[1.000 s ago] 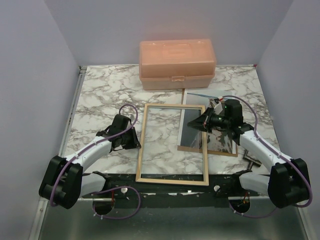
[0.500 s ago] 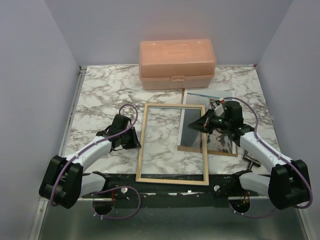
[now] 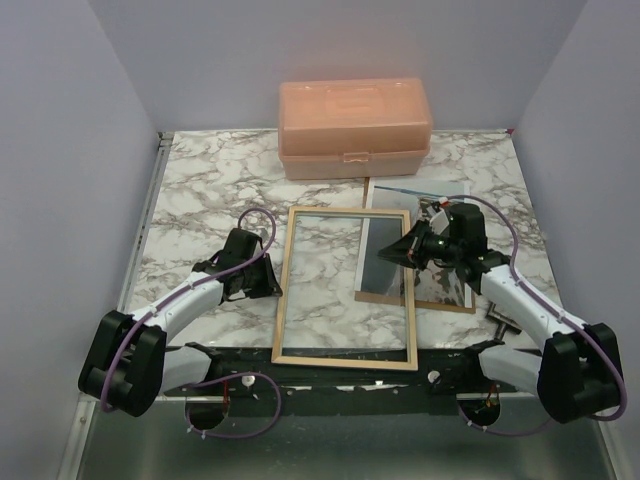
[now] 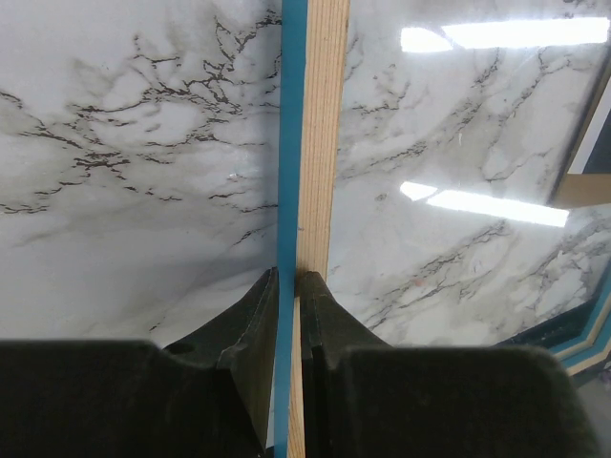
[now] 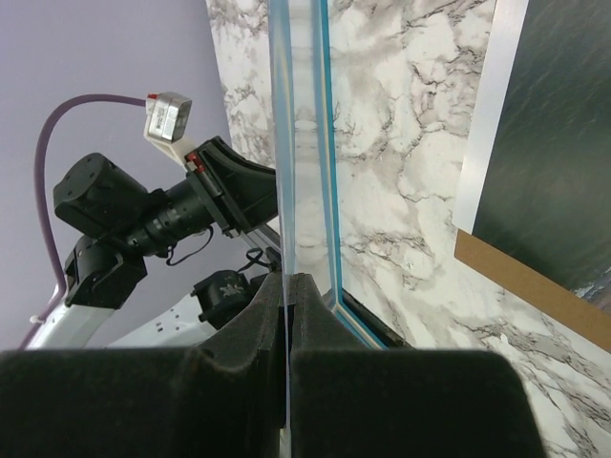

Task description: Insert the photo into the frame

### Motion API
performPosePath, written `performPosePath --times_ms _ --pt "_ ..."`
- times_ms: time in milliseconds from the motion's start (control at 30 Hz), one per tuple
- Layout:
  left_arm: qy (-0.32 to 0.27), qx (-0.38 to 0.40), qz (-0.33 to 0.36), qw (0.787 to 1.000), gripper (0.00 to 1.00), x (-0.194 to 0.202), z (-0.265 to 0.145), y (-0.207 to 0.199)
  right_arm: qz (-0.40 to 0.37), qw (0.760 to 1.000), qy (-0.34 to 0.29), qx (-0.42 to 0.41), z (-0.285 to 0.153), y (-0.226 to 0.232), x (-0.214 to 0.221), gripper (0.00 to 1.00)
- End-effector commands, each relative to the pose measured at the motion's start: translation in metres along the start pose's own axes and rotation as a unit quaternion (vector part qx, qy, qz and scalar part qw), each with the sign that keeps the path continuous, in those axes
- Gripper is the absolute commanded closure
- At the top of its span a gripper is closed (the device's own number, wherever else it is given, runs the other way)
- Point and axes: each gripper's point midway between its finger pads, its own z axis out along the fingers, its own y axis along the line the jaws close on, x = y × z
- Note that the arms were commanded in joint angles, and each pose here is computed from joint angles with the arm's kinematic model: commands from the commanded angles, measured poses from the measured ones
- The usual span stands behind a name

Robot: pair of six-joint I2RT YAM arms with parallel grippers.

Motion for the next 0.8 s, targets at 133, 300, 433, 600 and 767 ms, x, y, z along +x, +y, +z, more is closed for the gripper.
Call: performPosePath --times_ms 133,300,433,600,767 --pt "0.015 -0.03 0.006 0.999 0.84 0.009 0.005 0.015 -0.033 0.999 0.004 0.004 -0.001 -0.001 0.001 0.99" --pt "0.018 -0.031 0.006 0.999 0.84 0.01 0.006 0.016 -0.051 0.999 0.006 -0.011 0.001 0.009 -0.004 0.99" --pt "0.019 -0.031 0.006 0.999 0.84 0.009 0.006 0.016 -0.055 0.998 0.008 -0.018 0.002 0.016 -0.008 0.99" --pt "0.021 -0.03 0.006 0.999 0.84 0.01 0.006 0.016 -0.054 0.998 0.004 -0.029 0.005 0.021 -0.012 0.99" --pt "0.023 -0.03 0.006 0.999 0.84 0.01 0.007 0.015 -0.046 0.998 0.01 -0.04 0.009 0.02 -0.011 0.99"
